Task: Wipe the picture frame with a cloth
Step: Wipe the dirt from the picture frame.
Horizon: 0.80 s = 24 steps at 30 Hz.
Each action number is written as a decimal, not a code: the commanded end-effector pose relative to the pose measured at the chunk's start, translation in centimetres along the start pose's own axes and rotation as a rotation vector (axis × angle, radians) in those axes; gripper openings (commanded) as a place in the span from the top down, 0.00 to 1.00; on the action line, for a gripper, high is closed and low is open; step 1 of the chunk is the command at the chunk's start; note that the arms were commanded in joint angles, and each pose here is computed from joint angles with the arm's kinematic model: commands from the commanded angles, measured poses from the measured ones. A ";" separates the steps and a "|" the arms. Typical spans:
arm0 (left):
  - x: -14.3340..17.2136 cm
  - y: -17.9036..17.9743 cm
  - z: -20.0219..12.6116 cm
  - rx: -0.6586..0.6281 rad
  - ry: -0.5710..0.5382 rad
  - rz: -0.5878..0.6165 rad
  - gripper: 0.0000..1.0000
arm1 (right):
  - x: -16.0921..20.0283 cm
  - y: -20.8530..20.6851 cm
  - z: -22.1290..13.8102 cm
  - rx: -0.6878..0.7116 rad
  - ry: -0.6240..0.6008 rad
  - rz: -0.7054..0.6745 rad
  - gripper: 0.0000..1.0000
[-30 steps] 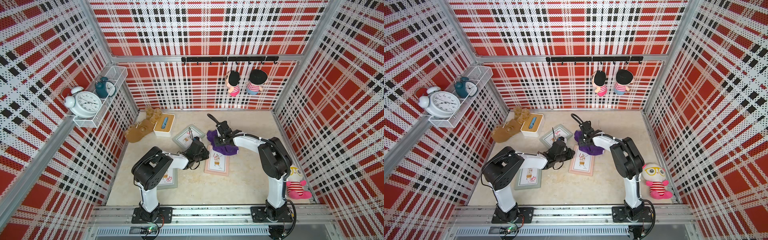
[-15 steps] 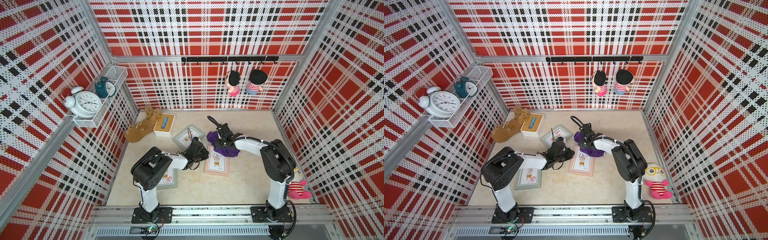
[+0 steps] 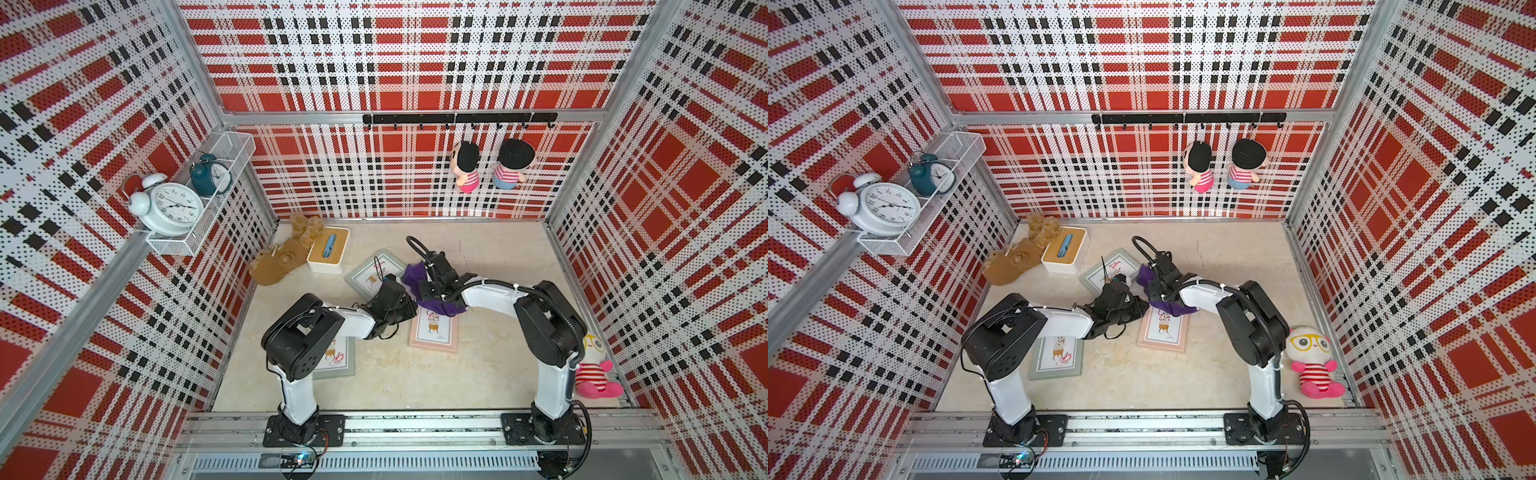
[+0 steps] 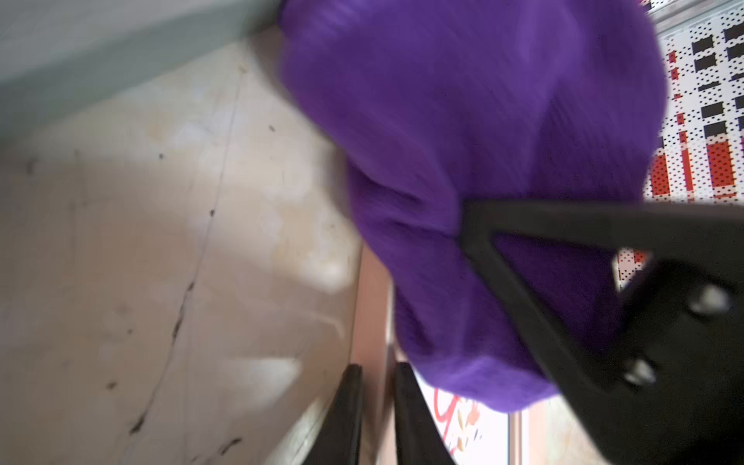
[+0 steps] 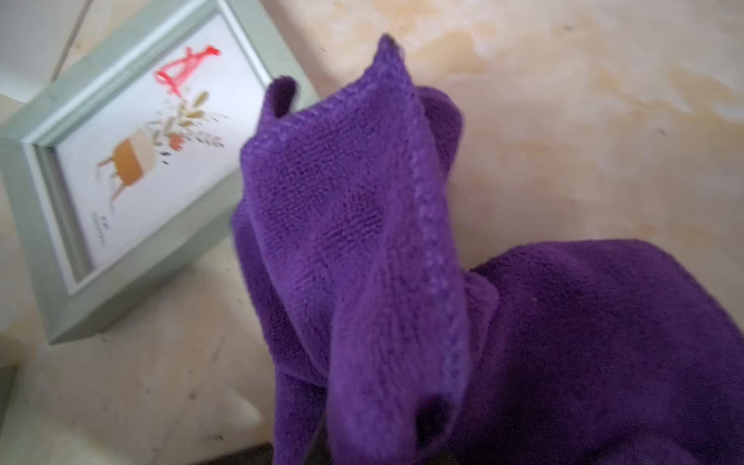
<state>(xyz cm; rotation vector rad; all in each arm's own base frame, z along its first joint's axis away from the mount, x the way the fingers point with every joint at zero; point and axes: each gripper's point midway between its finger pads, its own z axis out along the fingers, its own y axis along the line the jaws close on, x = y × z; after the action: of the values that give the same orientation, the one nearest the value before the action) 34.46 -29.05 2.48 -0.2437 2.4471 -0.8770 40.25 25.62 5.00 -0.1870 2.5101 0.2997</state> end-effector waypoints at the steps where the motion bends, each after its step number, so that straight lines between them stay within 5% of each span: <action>1: 5.9 8.3 -0.2 -0.267 0.172 -0.043 0.83 | 5.8 -8.3 -1.6 0.200 0.177 0.063 1.00; 4: 6.0 8.3 -0.2 -0.262 0.174 -0.042 0.83 | 4.8 -8.0 -1.9 0.181 0.160 0.046 1.00; 12: 5.7 7.8 -0.1 -0.250 0.169 -0.039 0.83 | 3.0 1.9 1.7 -0.054 0.160 0.080 1.00; 20: 5.3 8.0 -0.2 -0.255 0.149 -0.044 0.84 | 5.0 -9.0 -1.7 0.194 0.163 0.086 1.00; 24: 5.5 8.0 -0.1 -0.248 0.152 -0.049 0.84 | 5.3 -8.4 -1.5 0.176 0.180 0.058 1.00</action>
<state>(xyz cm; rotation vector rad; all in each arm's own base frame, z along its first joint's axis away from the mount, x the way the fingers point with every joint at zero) 34.51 -28.98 2.55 -0.2651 2.4293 -0.8928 39.77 17.71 4.85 0.0090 2.5686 0.2050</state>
